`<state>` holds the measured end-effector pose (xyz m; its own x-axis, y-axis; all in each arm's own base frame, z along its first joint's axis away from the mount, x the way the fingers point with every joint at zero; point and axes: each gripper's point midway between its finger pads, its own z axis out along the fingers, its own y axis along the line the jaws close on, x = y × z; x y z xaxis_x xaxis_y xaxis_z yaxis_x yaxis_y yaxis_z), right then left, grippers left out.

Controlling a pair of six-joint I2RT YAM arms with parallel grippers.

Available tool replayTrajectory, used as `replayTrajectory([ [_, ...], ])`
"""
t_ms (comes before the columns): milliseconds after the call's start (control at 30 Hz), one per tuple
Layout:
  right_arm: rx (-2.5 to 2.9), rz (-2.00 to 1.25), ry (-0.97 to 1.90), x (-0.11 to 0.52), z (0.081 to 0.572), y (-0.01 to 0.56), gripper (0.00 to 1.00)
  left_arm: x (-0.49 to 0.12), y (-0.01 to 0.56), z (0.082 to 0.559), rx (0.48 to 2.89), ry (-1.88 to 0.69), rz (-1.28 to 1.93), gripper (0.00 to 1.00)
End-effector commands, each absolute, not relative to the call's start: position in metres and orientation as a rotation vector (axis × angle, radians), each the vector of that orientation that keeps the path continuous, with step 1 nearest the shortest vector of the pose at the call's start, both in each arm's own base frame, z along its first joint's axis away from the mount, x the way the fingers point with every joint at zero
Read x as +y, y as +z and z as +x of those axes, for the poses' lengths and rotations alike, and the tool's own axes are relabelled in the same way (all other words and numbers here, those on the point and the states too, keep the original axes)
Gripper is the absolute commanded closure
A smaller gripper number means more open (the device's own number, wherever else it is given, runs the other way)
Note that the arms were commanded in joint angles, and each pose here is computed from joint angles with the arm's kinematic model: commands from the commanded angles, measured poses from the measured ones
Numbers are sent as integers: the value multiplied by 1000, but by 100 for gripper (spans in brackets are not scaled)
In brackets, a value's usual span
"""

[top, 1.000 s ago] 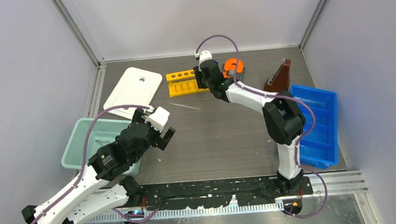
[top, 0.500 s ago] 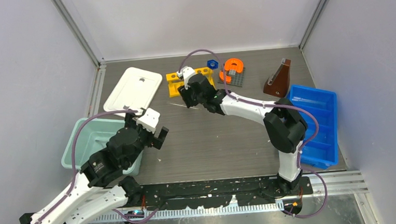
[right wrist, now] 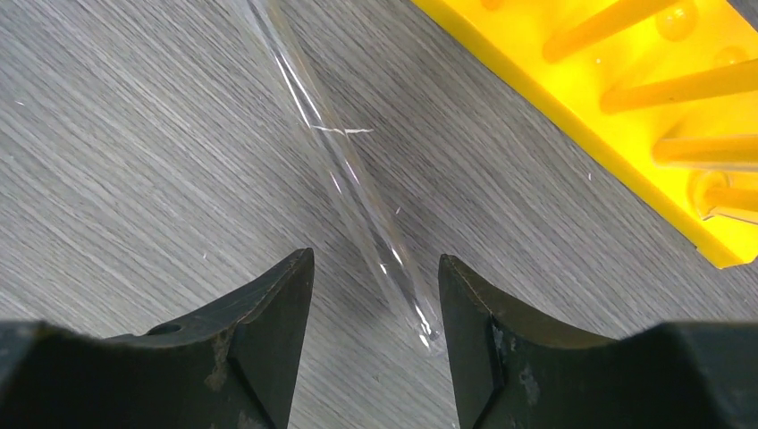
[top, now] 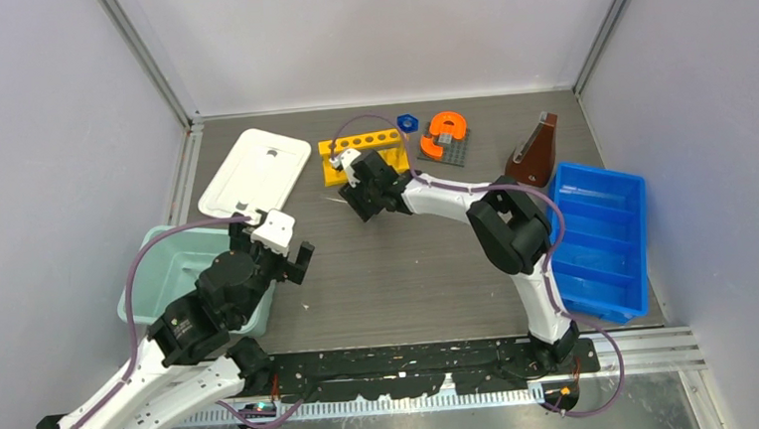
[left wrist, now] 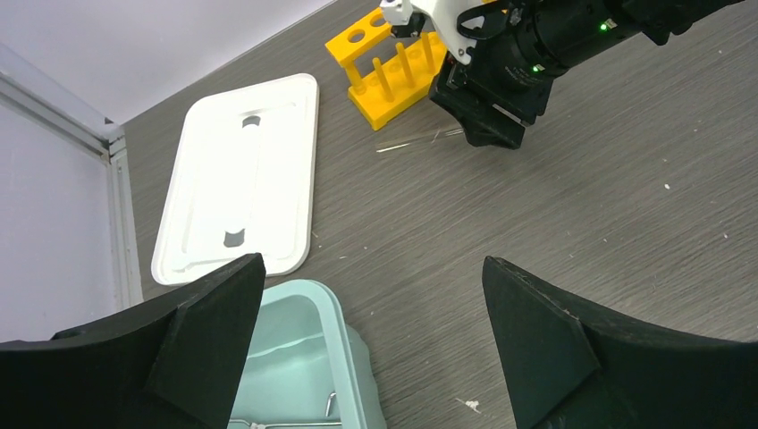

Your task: Organize the chemistry lab equipment

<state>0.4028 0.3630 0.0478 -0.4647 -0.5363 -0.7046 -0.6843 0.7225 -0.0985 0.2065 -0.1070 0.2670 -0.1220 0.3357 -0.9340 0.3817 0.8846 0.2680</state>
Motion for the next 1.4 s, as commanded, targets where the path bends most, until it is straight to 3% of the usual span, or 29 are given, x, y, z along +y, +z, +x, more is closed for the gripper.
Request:
replayTrajectory([
  [0,2128,-943,259,372,416,63,40,-106,278,211,1685,-37,508,5],
  [267,2168,-965,243,367,411,41,45,-109,277,211,1676,-47,527,5],
  [533,2175,-946,252,362,403,43,70,-110,276,212,1726,-49,502,6],
  [667,2180,-936,252,357,392,43,76,-114,279,210,1750,-91,481,8],
  [1367,2078,-696,574,355,314,87,80,-167,246,197,1998,-475,208,24],
])
